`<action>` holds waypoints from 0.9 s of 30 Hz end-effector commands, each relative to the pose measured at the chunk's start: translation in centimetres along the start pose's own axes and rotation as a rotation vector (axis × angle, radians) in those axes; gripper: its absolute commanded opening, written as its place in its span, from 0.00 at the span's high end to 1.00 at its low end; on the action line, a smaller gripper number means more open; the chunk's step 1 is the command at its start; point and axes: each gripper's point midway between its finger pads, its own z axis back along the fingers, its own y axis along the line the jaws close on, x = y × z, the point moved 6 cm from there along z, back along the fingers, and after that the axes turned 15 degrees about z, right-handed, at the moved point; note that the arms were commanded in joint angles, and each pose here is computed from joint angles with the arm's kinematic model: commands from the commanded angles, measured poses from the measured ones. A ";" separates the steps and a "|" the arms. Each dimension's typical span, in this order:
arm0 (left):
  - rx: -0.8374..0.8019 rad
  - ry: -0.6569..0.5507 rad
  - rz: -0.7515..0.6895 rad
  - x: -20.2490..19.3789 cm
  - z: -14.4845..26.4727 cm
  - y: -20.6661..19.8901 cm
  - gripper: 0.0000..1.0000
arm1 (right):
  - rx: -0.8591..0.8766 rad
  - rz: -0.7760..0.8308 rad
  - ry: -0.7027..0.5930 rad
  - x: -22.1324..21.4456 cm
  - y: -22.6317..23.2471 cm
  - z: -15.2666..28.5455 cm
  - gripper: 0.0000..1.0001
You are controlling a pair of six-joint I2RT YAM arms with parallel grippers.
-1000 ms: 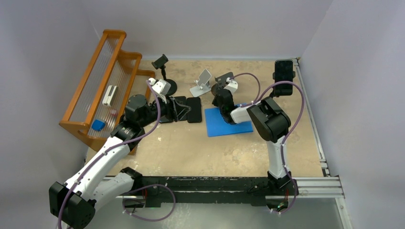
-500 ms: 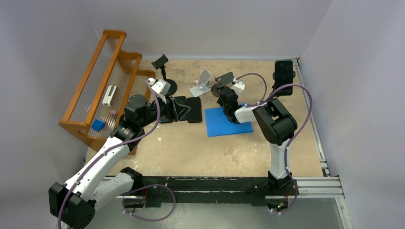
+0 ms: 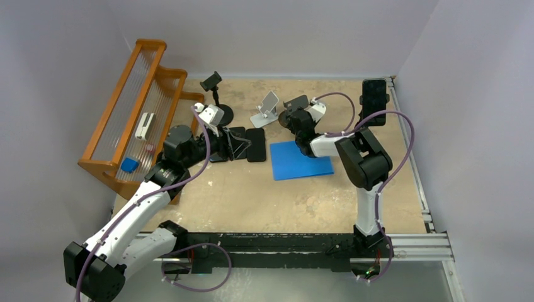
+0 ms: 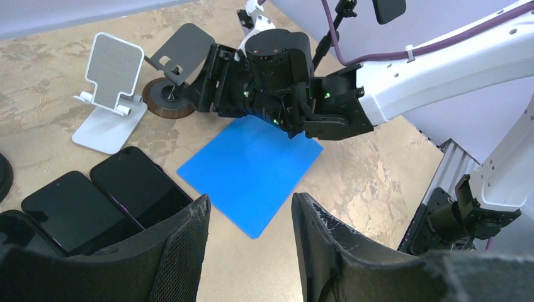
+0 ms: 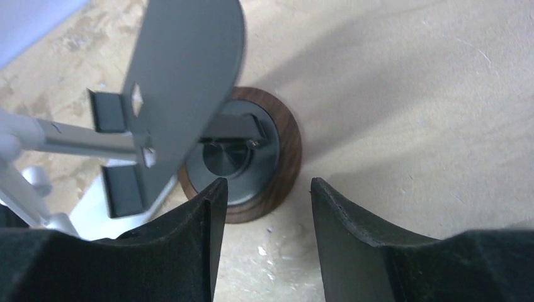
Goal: Remove the phone from the phone stand
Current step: Move the phone stand to the center of the board.
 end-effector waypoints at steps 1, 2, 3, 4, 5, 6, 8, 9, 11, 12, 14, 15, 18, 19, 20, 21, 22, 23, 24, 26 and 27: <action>-0.049 -0.065 -0.033 2.1 0.4 -1.7 0.51 | -0.009 -0.037 -0.062 2.4 1.0 -0.9 0.45; -0.051 -0.064 -0.032 2.1 0.4 -1.7 0.51 | -0.006 -0.032 -0.059 2.4 1.2 -1.2 0.45; -0.051 -0.063 -0.032 2.1 0.4 -1.7 0.51 | -0.010 -0.025 -0.049 2.3 1.2 -1.4 0.45; -0.052 -0.064 -0.033 2.1 0.4 -1.8 0.51 | -0.011 -0.019 -0.039 2.1 1.3 -1.6 0.45; -0.053 -0.064 -0.033 2.1 0.4 -1.8 0.51 | -0.009 -0.016 -0.033 2.0 1.4 -1.7 0.46; -0.054 -0.063 -0.033 2.1 0.4 -1.8 0.51 | -0.006 -0.015 -0.032 1.9 1.4 -1.8 0.46; -0.055 -0.065 -0.032 2.2 0.4 -1.8 0.51 | 0.004 -0.014 -0.031 1.7 1.5 -1.8 0.47; -0.057 -0.065 -0.033 2.2 0.5 -1.9 0.51 | 0.010 -0.012 -0.027 1.6 1.5 -1.9 0.47; -0.057 -0.063 -0.032 2.1 0.4 -1.8 0.51 | 0.019 -0.009 -0.015 1.3 1.7 -2.1 0.48; -0.057 -0.062 -0.031 2.1 0.4 -1.8 0.51 | 0.028 -0.007 -0.011 1.1 1.8 -2.1 0.48; -0.057 -0.062 -0.031 2.1 0.4 -1.8 0.51 | 0.042 -0.002 -0.005 1.0 2.0 -2.3 0.50; -0.057 -0.062 -0.031 2.1 0.4 -1.8 0.51 | 0.046 0.003 -0.001 0.8 2.1 -2.4 0.51; -0.057 -0.062 -0.032 2.1 0.4 -1.8 0.51 | 0.054 0.010 -0.006 0.8 2.4 -2.7 0.56; -0.058 -0.063 -0.032 2.1 0.4 -1.9 0.51 | 0.055 0.012 -0.012 0.8 2.4 -2.8 0.57; -0.059 -0.063 -0.032 2.1 0.4 -1.9 0.51 | 0.061 0.016 -0.008 0.6 2.5 -2.8 0.58; -0.059 -0.064 -0.032 2.2 0.4 -1.9 0.51 | 0.067 0.016 -0.005 0.5 2.6 -2.8 0.59; -0.060 -0.064 -0.033 2.2 0.5 -1.9 0.51 | 0.073 0.019 -0.002 0.2 2.7 -2.6 0.60; -0.060 -0.064 -0.032 2.2 0.5 -1.9 0.51 | 0.075 0.023 -0.003 0.2 2.9 -2.5 0.61; -0.061 -0.063 -0.032 2.1 0.5 -1.9 0.51 | 0.079 0.025 -0.004 0.2 3.0 -2.4 0.61; -0.064 -0.063 -0.032 2.2 0.5 -1.9 0.51 | 0.088 0.031 -0.004 0.0 3.2 -2.2 0.62; -0.064 -0.061 -0.030 2.1 0.4 -1.9 0.51 | 0.091 0.032 -0.003 0.0 3.4 -2.1 0.62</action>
